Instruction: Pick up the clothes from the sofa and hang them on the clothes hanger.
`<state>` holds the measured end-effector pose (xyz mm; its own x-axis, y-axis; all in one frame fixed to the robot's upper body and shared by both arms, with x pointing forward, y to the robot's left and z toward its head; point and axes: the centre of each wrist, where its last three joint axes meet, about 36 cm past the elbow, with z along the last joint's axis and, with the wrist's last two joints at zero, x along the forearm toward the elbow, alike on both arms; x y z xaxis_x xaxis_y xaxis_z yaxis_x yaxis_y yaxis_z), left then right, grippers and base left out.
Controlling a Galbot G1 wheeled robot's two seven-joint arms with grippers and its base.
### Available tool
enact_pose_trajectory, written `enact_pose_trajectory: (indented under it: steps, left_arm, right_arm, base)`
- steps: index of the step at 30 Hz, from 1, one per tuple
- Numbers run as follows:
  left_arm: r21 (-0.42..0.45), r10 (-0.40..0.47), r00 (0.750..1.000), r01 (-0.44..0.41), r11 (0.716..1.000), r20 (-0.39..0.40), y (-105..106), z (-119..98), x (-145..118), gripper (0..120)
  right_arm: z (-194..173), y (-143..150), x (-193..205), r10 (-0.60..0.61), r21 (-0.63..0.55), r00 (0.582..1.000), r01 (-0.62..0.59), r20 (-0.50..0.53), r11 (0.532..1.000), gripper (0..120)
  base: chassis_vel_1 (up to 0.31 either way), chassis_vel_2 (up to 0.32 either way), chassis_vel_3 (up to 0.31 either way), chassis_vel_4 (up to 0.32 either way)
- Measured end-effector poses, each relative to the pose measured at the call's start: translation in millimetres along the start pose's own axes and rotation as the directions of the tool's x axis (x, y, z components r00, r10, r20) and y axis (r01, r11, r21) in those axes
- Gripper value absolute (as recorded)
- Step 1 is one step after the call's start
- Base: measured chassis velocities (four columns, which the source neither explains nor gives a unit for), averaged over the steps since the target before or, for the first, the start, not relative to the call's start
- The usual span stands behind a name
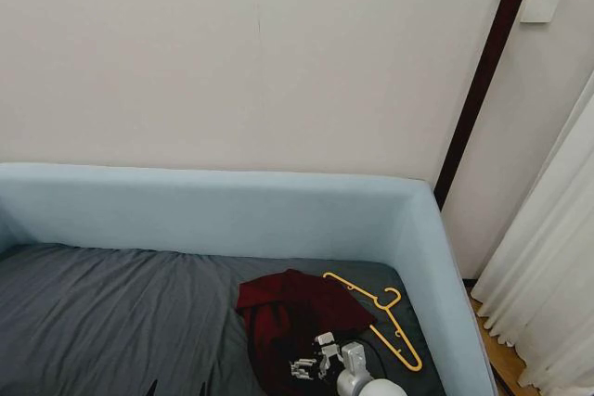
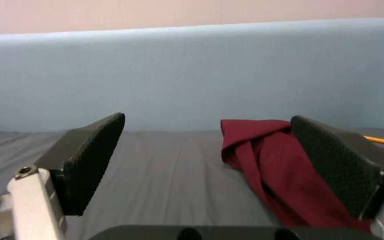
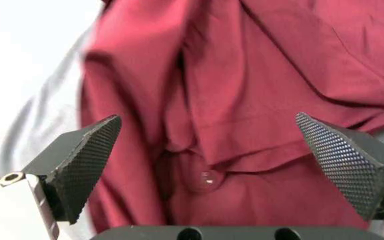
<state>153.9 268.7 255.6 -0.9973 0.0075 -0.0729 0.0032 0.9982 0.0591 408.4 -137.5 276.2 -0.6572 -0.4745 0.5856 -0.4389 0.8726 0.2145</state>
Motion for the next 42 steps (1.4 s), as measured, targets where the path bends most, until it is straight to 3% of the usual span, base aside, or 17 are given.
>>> enact_pose_trajectory:
  steps: [2,6,13,27,38,42]
  left_arm:
    - [-0.001,-0.001,1.000,0.001,1.000,0.000,0,0,0,98]
    - [0.000,-0.002,1.000,0.002,1.000,0.002,0,0,0,98]
    - [0.001,-0.004,1.000,0.004,1.000,0.002,-1,0,-1,98]
    - [0.001,-0.013,1.000,0.013,1.000,0.003,-1,2,-2,98]
    - [0.001,-0.020,1.000,0.020,1.000,0.014,2,3,-6,98]
    - [0.002,-0.018,1.000,0.018,1.000,0.018,2,3,-8,98]
  right_arm:
    - [2,-1,-3,0.005,-0.004,1.000,-0.005,-0.005,1.000,97]
    - [6,1,-12,-0.002,-0.011,1.000,0.002,-0.018,1.000,77]
    - [6,4,-22,0.006,0.010,1.000,-0.005,-0.020,1.000,56]
    - [6,8,-25,-0.015,0.011,1.000,0.015,-0.012,1.000,3]
    - [-28,20,-3,-0.046,-0.021,0.997,0.048,0.067,0.999,0]
    - [-71,26,21,-0.081,-0.055,0.988,0.089,0.130,0.994,0]
  base:
    - [0.000,0.000,0.000,0.000]
    - [0.000,0.000,0.000,0.000]
    - [0.000,0.000,0.000,0.000]
    - [0.000,0.000,0.000,0.000]
    - [0.000,0.000,0.000,0.000]
    - [0.000,0.000,0.000,0.000]
